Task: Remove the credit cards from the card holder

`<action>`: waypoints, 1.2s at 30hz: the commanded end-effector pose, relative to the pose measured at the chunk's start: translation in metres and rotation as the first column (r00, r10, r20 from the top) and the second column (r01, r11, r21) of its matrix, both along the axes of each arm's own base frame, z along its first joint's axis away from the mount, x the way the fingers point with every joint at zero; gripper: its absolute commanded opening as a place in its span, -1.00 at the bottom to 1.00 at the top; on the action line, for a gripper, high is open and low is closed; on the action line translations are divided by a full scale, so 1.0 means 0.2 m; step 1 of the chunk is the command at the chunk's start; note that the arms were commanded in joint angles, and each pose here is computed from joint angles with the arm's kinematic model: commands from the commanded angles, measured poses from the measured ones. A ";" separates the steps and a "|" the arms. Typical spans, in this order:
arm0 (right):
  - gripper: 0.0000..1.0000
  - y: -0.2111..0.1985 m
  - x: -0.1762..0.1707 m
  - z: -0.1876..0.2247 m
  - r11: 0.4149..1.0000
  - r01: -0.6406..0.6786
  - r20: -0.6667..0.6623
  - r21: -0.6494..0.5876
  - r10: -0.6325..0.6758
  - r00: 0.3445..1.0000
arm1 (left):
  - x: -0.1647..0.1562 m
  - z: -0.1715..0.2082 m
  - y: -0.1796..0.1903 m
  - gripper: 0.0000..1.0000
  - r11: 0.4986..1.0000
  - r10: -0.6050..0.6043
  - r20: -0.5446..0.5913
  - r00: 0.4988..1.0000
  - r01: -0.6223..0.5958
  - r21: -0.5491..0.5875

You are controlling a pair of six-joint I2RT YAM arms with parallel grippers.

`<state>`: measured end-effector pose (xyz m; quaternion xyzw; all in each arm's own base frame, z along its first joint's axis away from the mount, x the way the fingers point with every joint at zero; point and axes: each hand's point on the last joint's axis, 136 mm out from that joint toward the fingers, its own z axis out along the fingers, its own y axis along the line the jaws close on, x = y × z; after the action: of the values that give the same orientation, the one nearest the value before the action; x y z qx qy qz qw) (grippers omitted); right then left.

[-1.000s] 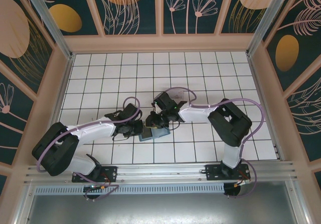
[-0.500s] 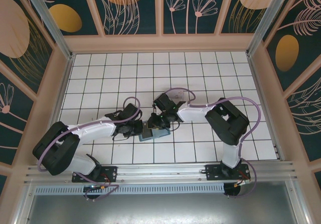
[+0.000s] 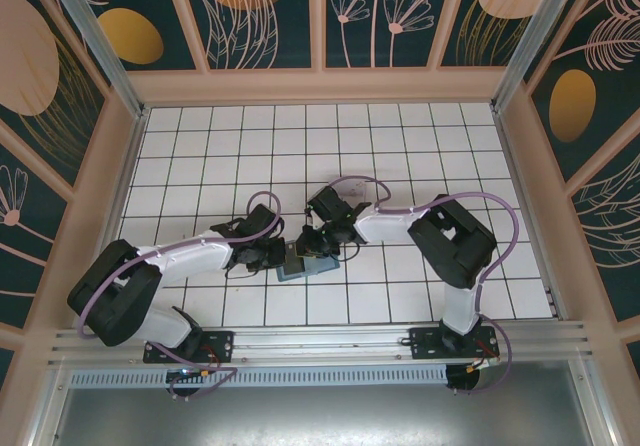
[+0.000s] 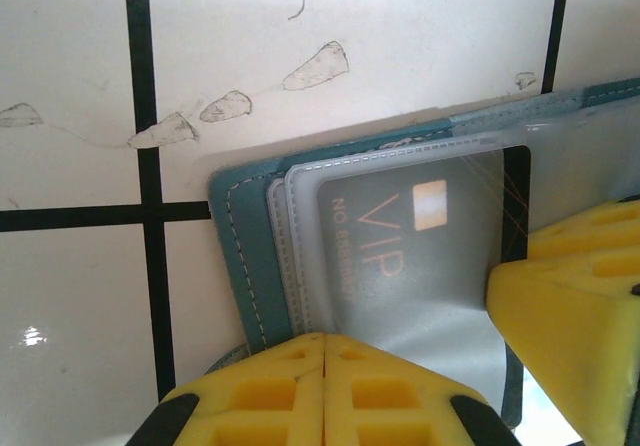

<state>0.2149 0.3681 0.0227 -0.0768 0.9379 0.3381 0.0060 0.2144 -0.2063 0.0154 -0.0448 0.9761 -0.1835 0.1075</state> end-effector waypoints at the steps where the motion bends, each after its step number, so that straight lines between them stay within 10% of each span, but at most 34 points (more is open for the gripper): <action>1: -0.70 0.00 -0.02 -0.02 1.000 0.006 -0.016 0.027 -0.006 1.000 | -0.08 -0.12 0.09 -0.83 0.996 -0.004 -0.075 0.997 0.010 0.086; 36: -0.87 -0.10 0.00 0.04 0.997 0.060 -0.002 0.050 -0.060 0.998 | -0.08 -0.13 0.10 -0.83 0.995 -0.004 -0.080 0.997 0.012 0.104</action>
<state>0.2157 0.3623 0.0348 -0.0638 0.9233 0.3782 0.0200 0.2166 -0.2081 0.0157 -0.0442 0.9754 -0.1858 0.1101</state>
